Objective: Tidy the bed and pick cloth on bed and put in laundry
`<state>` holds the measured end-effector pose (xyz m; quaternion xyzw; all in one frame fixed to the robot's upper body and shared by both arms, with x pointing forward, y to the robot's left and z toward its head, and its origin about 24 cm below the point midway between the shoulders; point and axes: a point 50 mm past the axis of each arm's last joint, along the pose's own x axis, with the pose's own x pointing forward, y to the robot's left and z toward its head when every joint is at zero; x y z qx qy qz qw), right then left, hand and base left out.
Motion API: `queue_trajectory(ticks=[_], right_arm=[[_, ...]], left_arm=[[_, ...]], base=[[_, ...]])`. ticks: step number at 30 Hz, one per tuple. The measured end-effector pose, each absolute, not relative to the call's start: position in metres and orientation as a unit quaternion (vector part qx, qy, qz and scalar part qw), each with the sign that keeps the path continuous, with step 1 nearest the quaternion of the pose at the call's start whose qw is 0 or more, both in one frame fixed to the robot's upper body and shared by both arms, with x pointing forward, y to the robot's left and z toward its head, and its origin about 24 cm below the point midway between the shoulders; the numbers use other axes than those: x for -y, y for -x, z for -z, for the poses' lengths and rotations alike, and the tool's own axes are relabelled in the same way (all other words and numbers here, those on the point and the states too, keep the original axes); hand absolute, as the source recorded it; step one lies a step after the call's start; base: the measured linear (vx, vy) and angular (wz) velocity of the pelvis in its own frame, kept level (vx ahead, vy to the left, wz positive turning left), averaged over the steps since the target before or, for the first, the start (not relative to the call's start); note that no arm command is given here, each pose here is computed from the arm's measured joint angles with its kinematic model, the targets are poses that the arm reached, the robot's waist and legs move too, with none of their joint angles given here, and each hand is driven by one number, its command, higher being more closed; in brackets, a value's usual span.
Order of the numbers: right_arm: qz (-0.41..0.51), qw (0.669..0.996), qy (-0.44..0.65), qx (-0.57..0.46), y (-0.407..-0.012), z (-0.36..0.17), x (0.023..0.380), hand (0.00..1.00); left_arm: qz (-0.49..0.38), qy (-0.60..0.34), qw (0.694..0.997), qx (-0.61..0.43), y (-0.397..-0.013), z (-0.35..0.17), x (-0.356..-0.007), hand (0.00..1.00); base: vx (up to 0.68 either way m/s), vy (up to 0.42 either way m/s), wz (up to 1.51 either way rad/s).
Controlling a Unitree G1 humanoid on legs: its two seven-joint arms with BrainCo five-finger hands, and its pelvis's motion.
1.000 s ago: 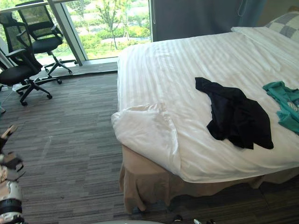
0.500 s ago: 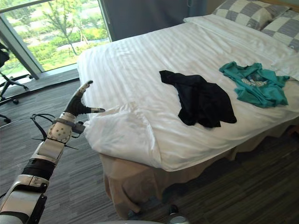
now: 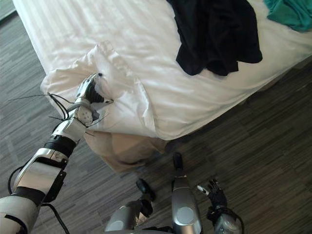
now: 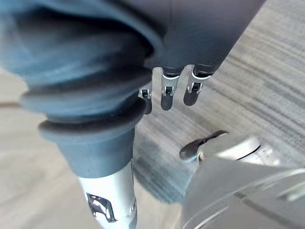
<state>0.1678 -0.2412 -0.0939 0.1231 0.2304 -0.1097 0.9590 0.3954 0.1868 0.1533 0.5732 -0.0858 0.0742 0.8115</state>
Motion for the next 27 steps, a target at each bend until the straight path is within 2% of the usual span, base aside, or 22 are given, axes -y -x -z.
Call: queue_trajectory(ticks=[4, 8, 9, 12, 14, 16, 19, 21, 23, 27], right_arm=[[0.103, 0.963, -0.113, -0.222, -0.168, 0.091, 0.244, 0.0], [0.113, 0.956, -0.115, -0.246, -0.155, 0.1, 0.245, 0.0], [0.12, 0.951, -0.117, -0.258, -0.149, 0.104, 0.246, 0.0], [0.169, 0.932, -0.124, -0.295, -0.125, 0.116, 0.253, 0.0], [0.2, 0.922, -0.13, -0.307, -0.113, 0.12, 0.258, 0.0], [0.243, 0.91, -0.134, -0.309, -0.106, 0.122, 0.265, 0.0], [0.32, 0.889, -0.159, -0.286, -0.1, 0.119, 0.277, 0.0], [0.371, 0.87, -0.175, -0.272, -0.095, 0.117, 0.285, 0.0], [0.454, 0.837, -0.191, -0.238, -0.087, 0.108, 0.303, 0.0], [0.553, 0.799, -0.191, -0.142, -0.083, 0.075, 0.341, 0.0]], left_arm=[[-0.042, -0.564, 0.818, 0.107, -0.393, -0.149, -0.18, 1.0], [0.065, -0.519, 0.846, 0.101, -0.366, -0.114, -0.175, 1.0], [0.096, -0.506, 0.853, 0.08, -0.354, -0.097, -0.178, 0.0], [0.17, -0.432, 0.885, -0.022, -0.296, -0.035, -0.193, 0.0], [0.176, -0.4, 0.896, -0.083, -0.263, -0.007, -0.207, 0.0], [0.16, -0.367, 0.906, -0.138, -0.236, 0.016, -0.22, 0.0], [0.091, -0.32, 0.919, -0.213, -0.194, 0.046, -0.238, 0.0], [0.031, -0.294, 0.914, -0.279, -0.164, 0.069, -0.256, 0.0], [-0.07, -0.266, 0.892, -0.359, -0.121, 0.093, -0.28, 0.0], [-0.186, -0.217, 0.849, -0.445, -0.058, 0.112, -0.299, 0.0]], base=[[-0.01, 0.043, 0.12], [0.14, 0.043, 0.35], [0.14, 0.018, 0.45], [0.17, 0.02, 0.51], [0.11, 0.016, 0.4], [0.05, -0.009, 0.44], [-0.01, 0.002, 0.28], [-0.04, -0.007, 0.03], [-0.08, -0.024, -0.03], [-0.09, -0.009, -0.02]])
